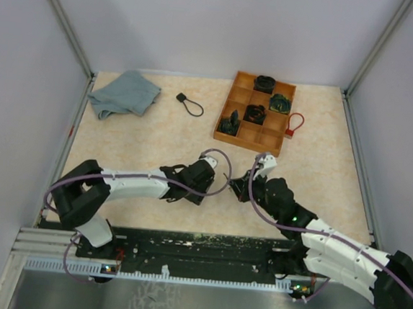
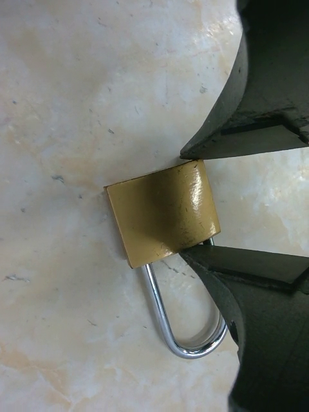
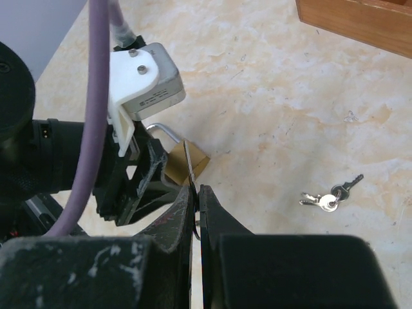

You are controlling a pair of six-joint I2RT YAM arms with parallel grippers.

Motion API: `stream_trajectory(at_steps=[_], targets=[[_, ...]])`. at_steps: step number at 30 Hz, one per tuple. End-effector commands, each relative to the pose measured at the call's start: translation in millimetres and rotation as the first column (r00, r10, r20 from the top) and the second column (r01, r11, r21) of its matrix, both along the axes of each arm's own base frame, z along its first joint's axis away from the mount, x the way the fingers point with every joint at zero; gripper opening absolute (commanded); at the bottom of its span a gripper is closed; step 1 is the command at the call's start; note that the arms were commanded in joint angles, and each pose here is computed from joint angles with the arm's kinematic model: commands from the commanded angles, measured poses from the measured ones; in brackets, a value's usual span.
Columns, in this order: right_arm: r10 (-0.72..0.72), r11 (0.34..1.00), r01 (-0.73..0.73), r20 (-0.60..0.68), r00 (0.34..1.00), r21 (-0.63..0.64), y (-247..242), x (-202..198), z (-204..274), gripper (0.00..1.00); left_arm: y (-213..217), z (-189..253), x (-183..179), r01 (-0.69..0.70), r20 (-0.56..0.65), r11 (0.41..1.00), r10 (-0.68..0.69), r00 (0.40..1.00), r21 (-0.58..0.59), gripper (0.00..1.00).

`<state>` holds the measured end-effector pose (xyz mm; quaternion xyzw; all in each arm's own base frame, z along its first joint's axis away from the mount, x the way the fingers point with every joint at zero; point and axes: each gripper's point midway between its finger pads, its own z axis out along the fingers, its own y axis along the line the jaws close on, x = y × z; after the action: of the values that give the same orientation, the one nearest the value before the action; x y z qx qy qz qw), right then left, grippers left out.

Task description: Unlock with the key

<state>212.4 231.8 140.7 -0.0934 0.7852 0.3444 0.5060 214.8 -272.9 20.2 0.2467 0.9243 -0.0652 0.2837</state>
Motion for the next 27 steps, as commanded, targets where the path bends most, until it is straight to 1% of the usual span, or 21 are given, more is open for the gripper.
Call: stream_trajectory(at_steps=[1,4,7,10,13,17,22,27], targets=[[0.022,0.999,-0.023,0.058,0.998,0.033,8.3,3.9,22.4,0.0,9.1,20.2,9.0,-0.021,0.089,0.999,0.024,0.996,-0.033,0.23],[0.037,0.999,-0.039,0.056,0.998,0.036,10.8,2.7,23.2,0.0,8.9,41.1,18.2,-0.009,0.183,0.996,0.025,0.983,-0.09,0.16],[0.062,0.997,-0.064,0.056,0.997,0.047,15.0,0.2,25.9,0.0,8.8,62.1,24.0,0.031,0.284,0.987,0.014,0.959,-0.155,0.12],[0.088,0.994,-0.09,0.05,0.995,0.054,20.7,-1.4,26.7,0.0,7.6,80.9,25.7,0.108,0.384,0.972,-0.02,0.923,-0.211,0.07],[0.122,0.99,-0.124,0.038,0.992,0.071,29.1,-3.5,27.0,0.0,8.7,93.0,24.8,0.179,0.47,0.954,-0.048,0.881,-0.239,0.05],[0.196,0.973,-0.198,0.029,0.98,0.122,45.3,-9.8,31.4,0.0,6.6,110.7,21.6,0.286,0.569,0.926,-0.1,0.816,-0.246,0.02],[0.252,0.957,-0.253,0.028,0.967,0.141,59.3,-16.1,32.2,0.0,2.5,135.4,15.6,0.403,0.679,0.882,-0.141,0.721,-0.245,0.0],[0.297,0.938,-0.301,0.047,0.954,0.171,68.5,-20.8,38.5,0.0,-6.0,150.5,3.1,0.538,0.753,0.821,-0.229,0.618,-0.191,0.0]])
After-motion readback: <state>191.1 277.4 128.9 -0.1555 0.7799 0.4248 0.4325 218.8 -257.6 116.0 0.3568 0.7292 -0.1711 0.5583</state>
